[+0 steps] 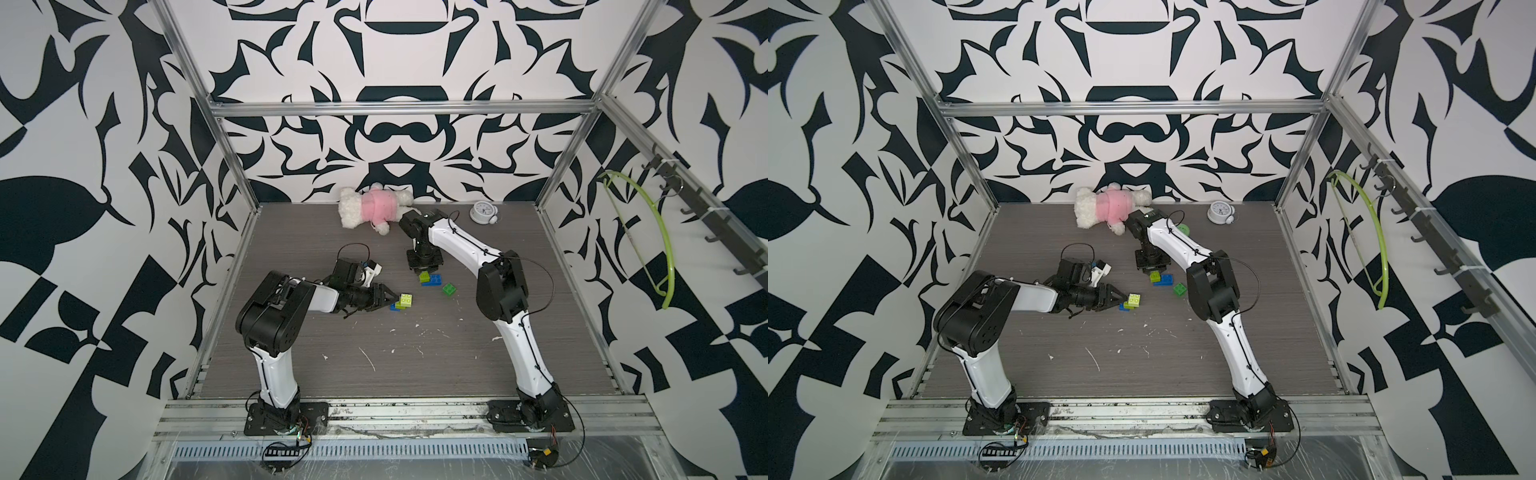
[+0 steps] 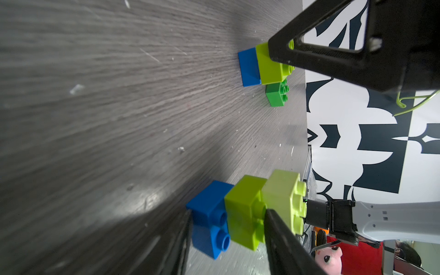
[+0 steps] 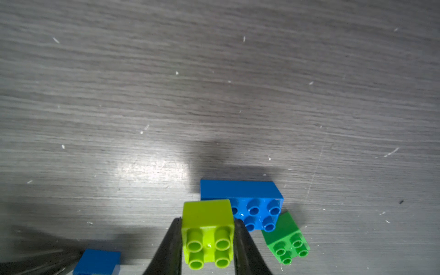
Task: Assemble the letter y with lego
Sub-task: Assemble the lego brick with the lego brick.
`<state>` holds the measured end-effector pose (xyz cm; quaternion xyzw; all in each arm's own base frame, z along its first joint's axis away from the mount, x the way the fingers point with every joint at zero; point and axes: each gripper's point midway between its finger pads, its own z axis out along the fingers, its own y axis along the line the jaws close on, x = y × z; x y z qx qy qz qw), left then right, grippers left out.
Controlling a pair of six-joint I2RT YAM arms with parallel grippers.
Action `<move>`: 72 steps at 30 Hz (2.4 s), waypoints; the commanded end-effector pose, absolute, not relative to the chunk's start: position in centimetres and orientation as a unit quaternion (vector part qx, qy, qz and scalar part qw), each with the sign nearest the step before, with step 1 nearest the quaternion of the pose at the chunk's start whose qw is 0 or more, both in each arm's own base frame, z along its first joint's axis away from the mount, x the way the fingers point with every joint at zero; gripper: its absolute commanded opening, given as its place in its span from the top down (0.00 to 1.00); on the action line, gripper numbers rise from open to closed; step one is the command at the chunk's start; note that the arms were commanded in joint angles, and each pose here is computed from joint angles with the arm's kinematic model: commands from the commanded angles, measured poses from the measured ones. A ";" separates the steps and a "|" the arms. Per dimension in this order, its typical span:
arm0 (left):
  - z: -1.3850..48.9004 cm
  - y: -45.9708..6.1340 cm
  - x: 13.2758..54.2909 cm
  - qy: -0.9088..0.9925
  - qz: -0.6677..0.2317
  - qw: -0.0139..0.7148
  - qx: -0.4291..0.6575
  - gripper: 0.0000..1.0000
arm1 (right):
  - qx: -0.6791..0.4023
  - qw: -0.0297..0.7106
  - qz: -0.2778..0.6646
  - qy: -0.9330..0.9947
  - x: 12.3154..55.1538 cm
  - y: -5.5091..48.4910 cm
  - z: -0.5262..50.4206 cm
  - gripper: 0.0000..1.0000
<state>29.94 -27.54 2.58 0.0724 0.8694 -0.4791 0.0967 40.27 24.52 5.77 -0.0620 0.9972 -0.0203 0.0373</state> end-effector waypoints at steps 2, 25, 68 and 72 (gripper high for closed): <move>-8.0 -20.3 23.2 0.953 -0.294 -0.050 -0.049 0.46 | -0.057 0.038 -0.024 0.997 40.1 25.1 4.4 0.87; -7.9 -20.2 23.3 0.953 -0.296 -0.049 -0.053 0.46 | -0.027 0.012 -0.089 0.996 36.0 20.8 -0.1 0.96; -8.0 -20.2 23.4 0.953 -0.295 -0.048 -0.052 0.46 | 0.009 0.173 0.047 0.984 40.7 22.6 11.9 0.51; -7.9 -20.2 23.4 0.953 -0.296 -0.047 -0.052 0.46 | 0.061 0.174 0.108 0.977 40.6 20.4 11.5 0.48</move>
